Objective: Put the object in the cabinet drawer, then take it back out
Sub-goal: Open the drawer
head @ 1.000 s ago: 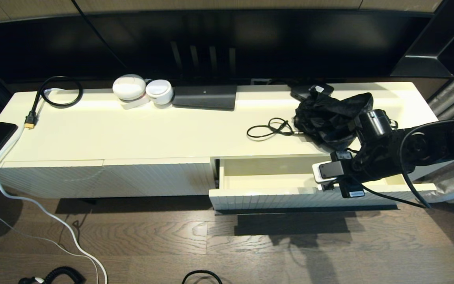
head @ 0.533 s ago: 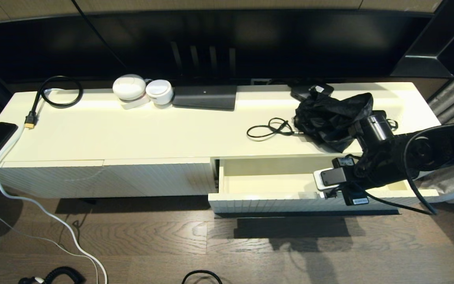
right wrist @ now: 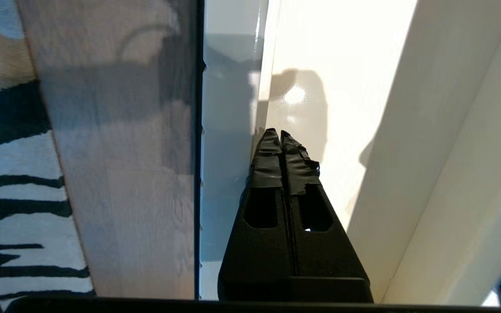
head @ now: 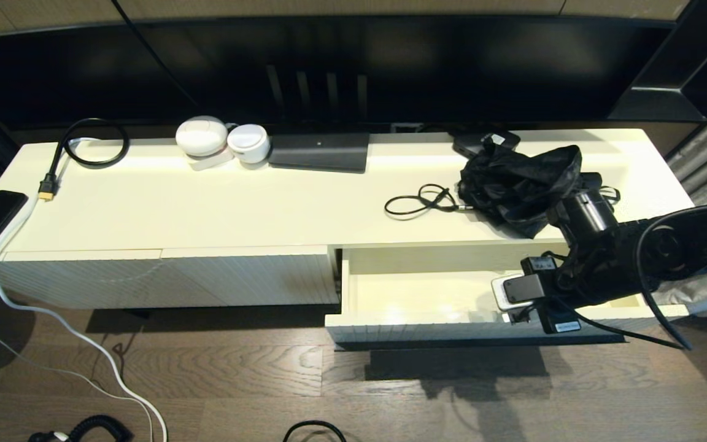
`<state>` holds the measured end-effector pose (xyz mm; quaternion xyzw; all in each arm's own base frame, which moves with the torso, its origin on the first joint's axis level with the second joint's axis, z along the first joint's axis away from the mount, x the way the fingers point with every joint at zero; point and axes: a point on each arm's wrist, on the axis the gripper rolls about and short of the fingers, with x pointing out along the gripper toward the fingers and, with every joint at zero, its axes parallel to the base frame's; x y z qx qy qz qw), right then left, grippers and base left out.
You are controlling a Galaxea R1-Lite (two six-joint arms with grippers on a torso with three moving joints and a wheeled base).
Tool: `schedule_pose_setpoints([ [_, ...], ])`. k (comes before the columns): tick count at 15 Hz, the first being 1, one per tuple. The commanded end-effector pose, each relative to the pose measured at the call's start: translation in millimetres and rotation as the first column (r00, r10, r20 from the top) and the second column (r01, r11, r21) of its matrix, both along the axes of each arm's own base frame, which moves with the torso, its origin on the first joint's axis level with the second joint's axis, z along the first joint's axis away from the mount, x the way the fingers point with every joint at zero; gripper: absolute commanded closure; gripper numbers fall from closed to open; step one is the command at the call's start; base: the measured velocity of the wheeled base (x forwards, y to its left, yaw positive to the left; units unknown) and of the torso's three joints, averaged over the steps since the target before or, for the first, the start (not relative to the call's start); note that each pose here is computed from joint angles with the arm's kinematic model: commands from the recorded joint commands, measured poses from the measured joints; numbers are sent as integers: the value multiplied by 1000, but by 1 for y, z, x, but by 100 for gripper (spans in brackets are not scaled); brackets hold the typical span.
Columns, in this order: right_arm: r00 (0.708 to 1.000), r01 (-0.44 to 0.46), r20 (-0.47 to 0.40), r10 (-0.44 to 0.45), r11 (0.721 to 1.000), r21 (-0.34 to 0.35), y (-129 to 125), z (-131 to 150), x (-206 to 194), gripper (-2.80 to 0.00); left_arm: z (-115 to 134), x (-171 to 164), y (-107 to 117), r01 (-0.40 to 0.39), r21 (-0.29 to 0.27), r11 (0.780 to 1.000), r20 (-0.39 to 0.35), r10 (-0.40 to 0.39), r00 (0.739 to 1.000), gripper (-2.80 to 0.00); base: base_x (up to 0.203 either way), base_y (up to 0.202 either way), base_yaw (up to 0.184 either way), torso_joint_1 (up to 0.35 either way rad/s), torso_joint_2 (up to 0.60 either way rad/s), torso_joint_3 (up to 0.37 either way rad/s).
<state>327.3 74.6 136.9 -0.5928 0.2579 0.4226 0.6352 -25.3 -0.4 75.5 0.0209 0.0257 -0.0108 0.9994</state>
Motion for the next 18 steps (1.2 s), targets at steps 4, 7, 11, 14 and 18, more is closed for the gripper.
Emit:
schedule_pose_setpoints([
  [4,999,-7,-48,7,1000,-15,-3,-9,-12,0,0,0,0,0,1,1000,0,0,1000,0,0,0,0,0,0,0],
  [7,997,-9,-79,7,1000,-20,-5,-16,-22,0,0,0,0,1,1,1000,0,-1,1000,0,0,0,0,0,0,0],
  [11,995,-17,-94,16,1000,-12,-5,-22,-35,0,0,0,0,1,1,1000,0,-1,1000,0,0,0,0,0,0,0],
  [14,995,-17,-101,16,1000,-10,-4,-22,-42,0,0,0,0,0,1,1000,0,0,1000,0,0,0,0,0,0,0],
  [18,996,-5,-93,5,1000,2,-1,-19,-43,0,0,0,0,0,1,1000,0,0,1000,0,0,0,0,0,0,0],
])
